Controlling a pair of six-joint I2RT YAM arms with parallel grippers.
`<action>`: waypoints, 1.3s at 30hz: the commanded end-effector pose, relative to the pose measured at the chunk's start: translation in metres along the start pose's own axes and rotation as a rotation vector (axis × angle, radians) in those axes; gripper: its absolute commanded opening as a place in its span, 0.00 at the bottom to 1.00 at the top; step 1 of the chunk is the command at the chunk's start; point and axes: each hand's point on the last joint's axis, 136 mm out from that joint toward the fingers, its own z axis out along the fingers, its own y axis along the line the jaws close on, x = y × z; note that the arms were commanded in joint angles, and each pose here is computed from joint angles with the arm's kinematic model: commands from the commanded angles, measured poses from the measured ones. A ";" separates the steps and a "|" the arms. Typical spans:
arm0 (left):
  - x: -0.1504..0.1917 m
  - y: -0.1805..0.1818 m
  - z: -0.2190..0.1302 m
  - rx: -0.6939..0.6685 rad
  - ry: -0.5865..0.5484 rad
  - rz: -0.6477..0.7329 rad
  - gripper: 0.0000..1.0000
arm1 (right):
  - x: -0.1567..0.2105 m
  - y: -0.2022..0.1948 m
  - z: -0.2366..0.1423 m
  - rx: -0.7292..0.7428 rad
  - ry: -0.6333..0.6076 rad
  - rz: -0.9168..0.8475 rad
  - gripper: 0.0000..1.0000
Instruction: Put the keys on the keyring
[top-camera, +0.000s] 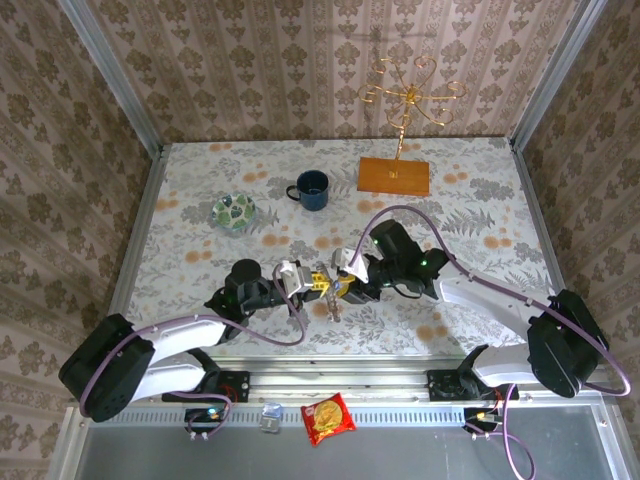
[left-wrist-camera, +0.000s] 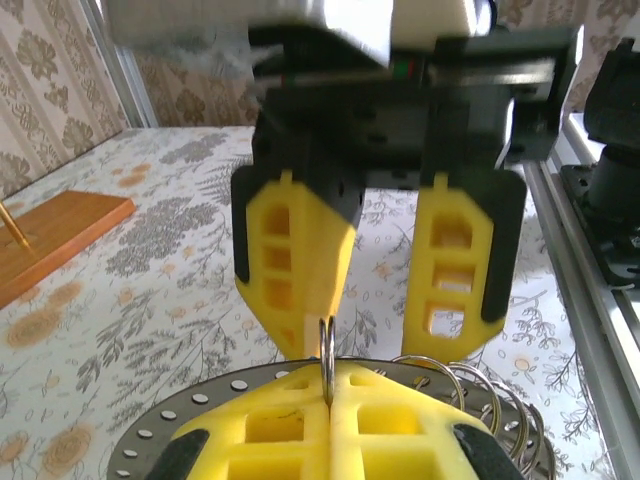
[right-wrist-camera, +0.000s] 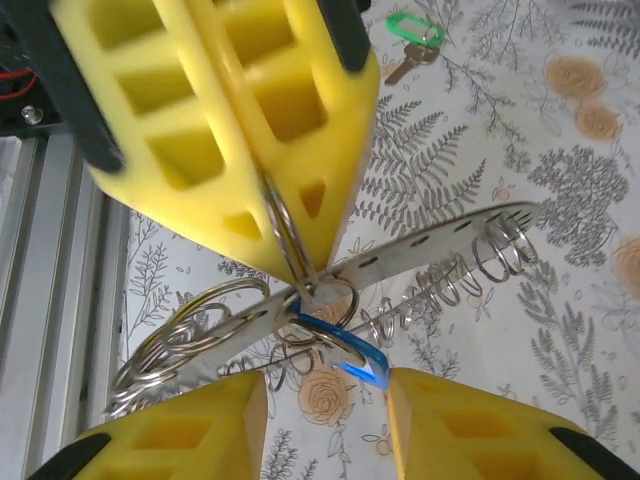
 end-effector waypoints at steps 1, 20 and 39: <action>-0.016 -0.006 -0.001 0.043 -0.076 0.009 0.00 | -0.005 -0.003 0.004 0.011 -0.043 0.011 0.39; -0.020 -0.005 -0.001 0.060 -0.094 0.006 0.00 | -0.008 0.002 0.001 -0.001 -0.053 -0.015 0.12; -0.005 0.008 -0.003 -0.034 -0.030 0.018 0.26 | -0.025 -0.002 -0.032 0.065 -0.012 -0.055 0.00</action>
